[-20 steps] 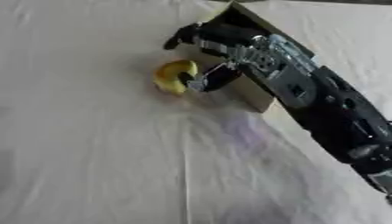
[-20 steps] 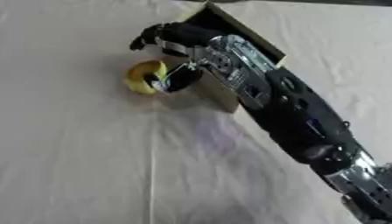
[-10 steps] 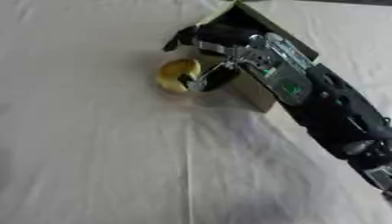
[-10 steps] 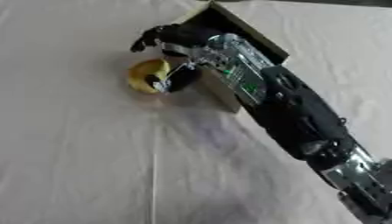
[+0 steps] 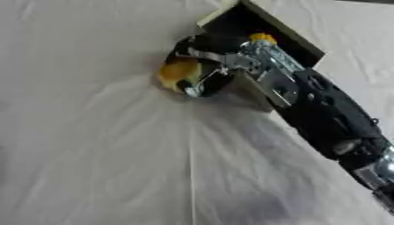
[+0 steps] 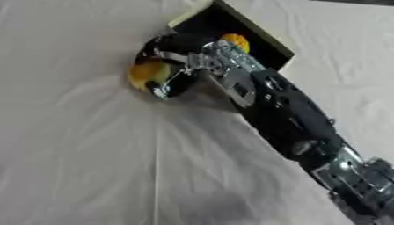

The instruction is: Pick up objects on the table and place them in the box.

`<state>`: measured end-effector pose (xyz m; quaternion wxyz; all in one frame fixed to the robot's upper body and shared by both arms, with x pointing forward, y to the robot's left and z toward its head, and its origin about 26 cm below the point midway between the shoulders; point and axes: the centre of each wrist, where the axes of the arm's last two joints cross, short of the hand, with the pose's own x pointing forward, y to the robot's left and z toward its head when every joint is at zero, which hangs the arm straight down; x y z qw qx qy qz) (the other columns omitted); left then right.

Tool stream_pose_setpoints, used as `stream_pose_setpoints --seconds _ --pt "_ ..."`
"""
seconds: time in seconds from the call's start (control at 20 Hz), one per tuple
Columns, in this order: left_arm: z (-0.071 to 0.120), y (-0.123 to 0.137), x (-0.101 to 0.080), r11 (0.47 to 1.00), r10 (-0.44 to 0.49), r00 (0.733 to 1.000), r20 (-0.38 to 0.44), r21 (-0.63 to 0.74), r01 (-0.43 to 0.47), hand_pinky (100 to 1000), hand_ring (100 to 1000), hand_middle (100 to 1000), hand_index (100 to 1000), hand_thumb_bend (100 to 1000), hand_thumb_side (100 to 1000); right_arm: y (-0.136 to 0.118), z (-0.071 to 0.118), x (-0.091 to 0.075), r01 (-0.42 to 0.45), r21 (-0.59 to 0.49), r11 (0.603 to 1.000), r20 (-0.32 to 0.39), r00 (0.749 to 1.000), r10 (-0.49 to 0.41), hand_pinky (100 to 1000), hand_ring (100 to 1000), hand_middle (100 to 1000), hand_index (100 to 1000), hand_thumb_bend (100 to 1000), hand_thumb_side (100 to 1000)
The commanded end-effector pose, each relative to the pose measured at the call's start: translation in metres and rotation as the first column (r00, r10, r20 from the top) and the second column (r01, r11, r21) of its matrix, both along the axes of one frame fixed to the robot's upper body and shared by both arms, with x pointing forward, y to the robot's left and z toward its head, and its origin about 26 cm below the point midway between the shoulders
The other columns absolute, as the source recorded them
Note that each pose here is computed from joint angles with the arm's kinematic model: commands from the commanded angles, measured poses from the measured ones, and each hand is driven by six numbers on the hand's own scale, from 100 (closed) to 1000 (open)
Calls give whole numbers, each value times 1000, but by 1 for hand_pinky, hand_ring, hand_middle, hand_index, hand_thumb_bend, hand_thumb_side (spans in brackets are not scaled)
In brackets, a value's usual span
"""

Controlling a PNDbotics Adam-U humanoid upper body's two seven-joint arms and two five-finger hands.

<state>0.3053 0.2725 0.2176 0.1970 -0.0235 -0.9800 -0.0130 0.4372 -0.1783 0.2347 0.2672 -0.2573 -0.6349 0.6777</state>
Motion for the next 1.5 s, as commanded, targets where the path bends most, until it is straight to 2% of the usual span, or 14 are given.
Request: stream_pose_setpoints --seconds 0.05,0.2,0.25,0.35,0.7,0.8,1.0,1.2,1.5 --pt "7 -2 -2 1000 -11 1000 25 8 11 898 822 817 894 100 652 -3 7 2 31 29 999 51 998 -32 855 802 613 711 100 100" --pt "7 -1 -2 1000 -9 1000 22 9 9 898 822 817 894 100 652 -2 12 -3 18 79 997 84 996 -25 846 775 562 658 100 100" --pt "7 -1 -2 1000 -9 1000 22 9 9 898 822 818 895 100 652 -2 17 -6 11 101 995 100 995 -21 837 752 516 608 100 100" --pt "7 -1 -2 1000 -8 1000 21 9 8 898 822 818 895 100 651 -1 25 -13 -3 147 989 128 992 -16 835 743 499 590 100 100" --pt "6 0 -2 1000 -6 1000 19 11 6 898 822 818 895 100 650 -3 69 -51 -79 287 955 191 981 24 837 742 496 589 100 100" --pt "6 0 -2 1000 -6 1000 19 12 6 898 822 818 895 100 650 -10 84 -61 -76 322 944 213 977 5 837 741 497 590 100 100" --pt "6 1 -3 1000 -4 1000 18 11 4 898 822 818 895 100 650 -36 102 -66 18 388 921 246 962 -122 836 742 502 597 100 100" --pt "6 1 -3 1000 -4 1000 16 13 4 899 823 819 895 100 650 -68 98 -56 136 397 908 222 945 -239 835 744 508 603 100 100" --pt "6 1 -3 1000 -3 1000 16 15 3 899 823 819 895 100 649 -98 88 -52 220 394 892 199 927 -317 833 745 511 606 100 100"
